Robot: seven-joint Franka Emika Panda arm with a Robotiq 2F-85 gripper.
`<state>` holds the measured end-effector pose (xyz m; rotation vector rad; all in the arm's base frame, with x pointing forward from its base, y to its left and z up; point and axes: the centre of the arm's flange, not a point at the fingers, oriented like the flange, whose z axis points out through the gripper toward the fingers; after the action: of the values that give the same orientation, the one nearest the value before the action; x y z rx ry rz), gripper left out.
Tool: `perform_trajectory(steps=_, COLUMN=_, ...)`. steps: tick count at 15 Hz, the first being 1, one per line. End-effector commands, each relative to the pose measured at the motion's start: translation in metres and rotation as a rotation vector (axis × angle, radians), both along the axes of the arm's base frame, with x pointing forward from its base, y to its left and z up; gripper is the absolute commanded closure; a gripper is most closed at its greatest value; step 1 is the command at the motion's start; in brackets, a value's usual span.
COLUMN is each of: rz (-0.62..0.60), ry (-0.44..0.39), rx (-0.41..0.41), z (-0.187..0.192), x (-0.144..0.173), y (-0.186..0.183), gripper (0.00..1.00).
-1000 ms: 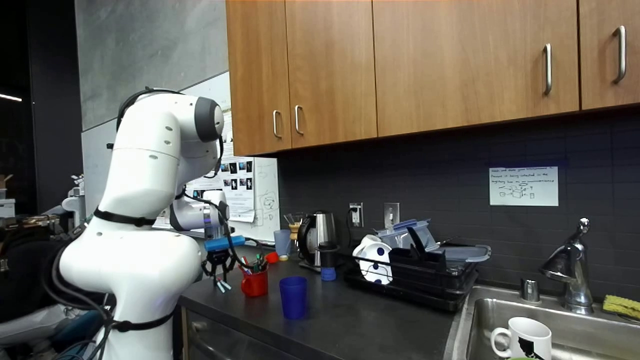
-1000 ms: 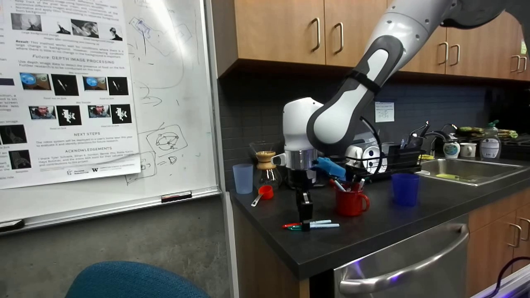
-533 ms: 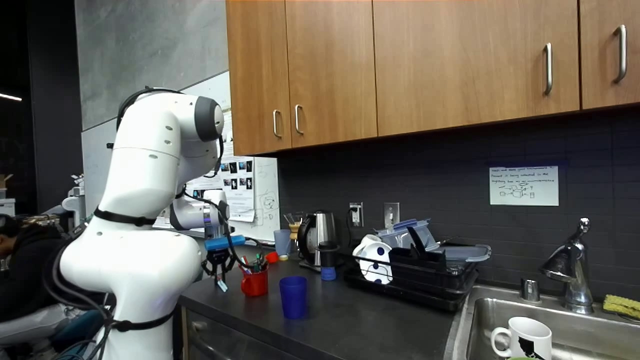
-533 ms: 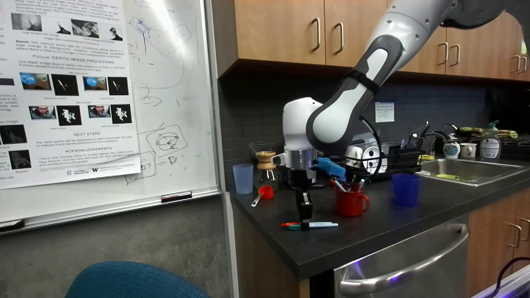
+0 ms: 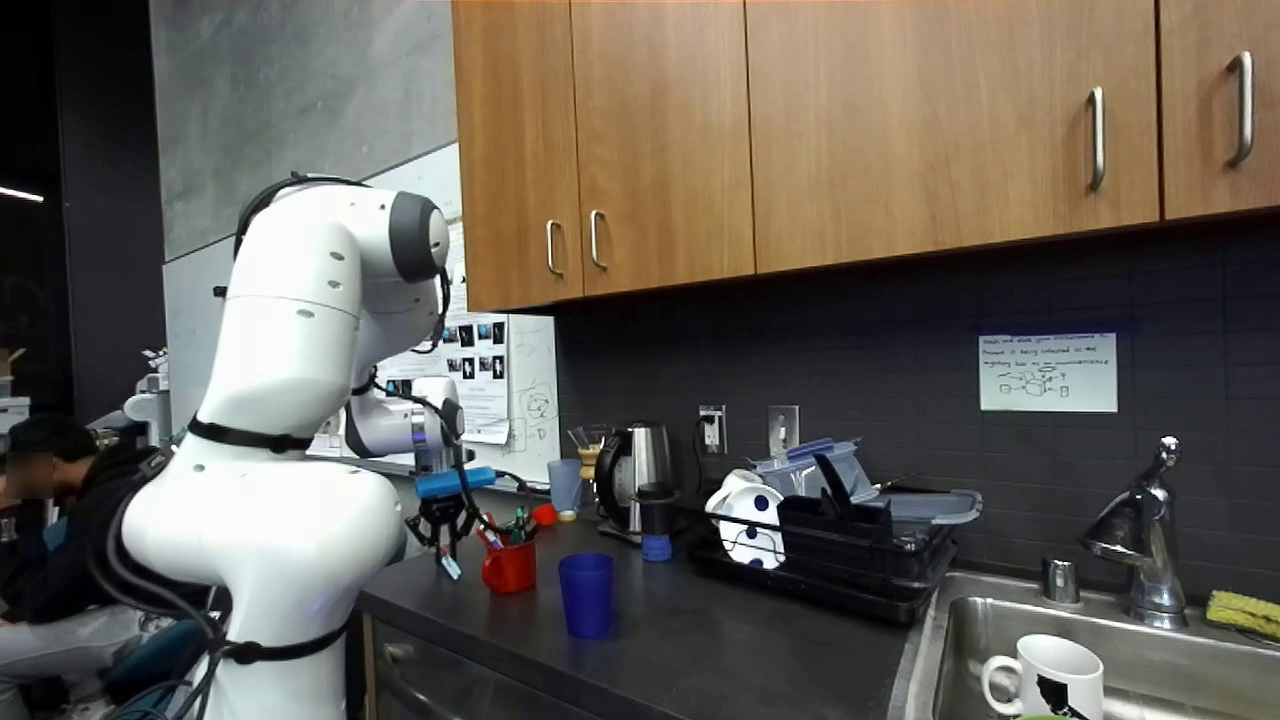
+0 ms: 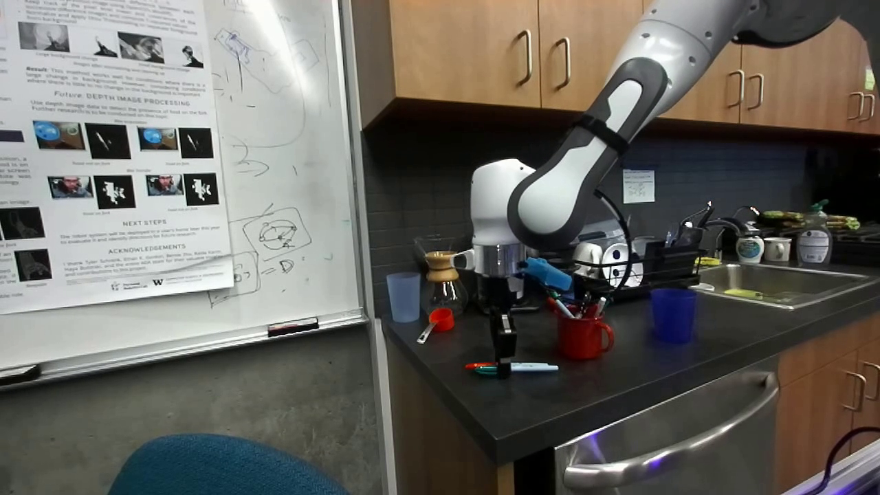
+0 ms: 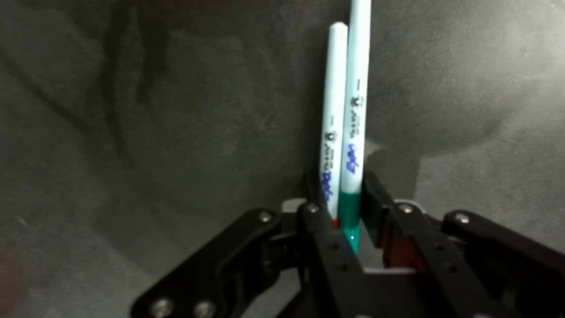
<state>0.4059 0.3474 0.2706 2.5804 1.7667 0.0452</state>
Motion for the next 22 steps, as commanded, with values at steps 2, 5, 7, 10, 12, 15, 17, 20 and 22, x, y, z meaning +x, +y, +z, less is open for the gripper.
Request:
perform_trajectory(steps=2, rz=0.009, ry=-0.048, rx=-0.005, z=0.031, x=0.001, y=-0.002, gripper=0.94)
perform_trajectory(steps=5, rz=0.011, ry=-0.08, rx=-0.008, z=0.049, x=0.002, y=-0.001, gripper=0.94)
perform_trajectory(steps=7, rz=0.011, ry=-0.105, rx=-0.016, z=0.064, x=0.002, y=-0.001, gripper=0.94)
perform_trajectory(steps=10, rz=0.013, ry=-0.145, rx=-0.036, z=0.091, x=0.001, y=-0.002, gripper=0.94)
perform_trajectory(steps=12, rz=0.013, ry=-0.181, rx=-0.056, z=0.113, x=0.0, y=-0.003, gripper=0.94)
perform_trajectory(steps=15, rz=-0.001, ry=-0.227, rx=-0.087, z=0.143, x=-0.002, y=-0.007, gripper=0.94)
perform_trajectory(steps=17, rz=-0.019, ry=-0.252, rx=-0.105, z=0.163, x=-0.005, y=-0.015, gripper=0.94)
perform_trajectory(steps=20, rz=-0.073, ry=-0.276, rx=-0.139, z=0.186, x=-0.004, y=-0.036, gripper=0.94)
perform_trajectory(steps=22, rz=-0.128, ry=-0.279, rx=-0.155, z=0.196, x=0.001, y=-0.057, gripper=0.94)
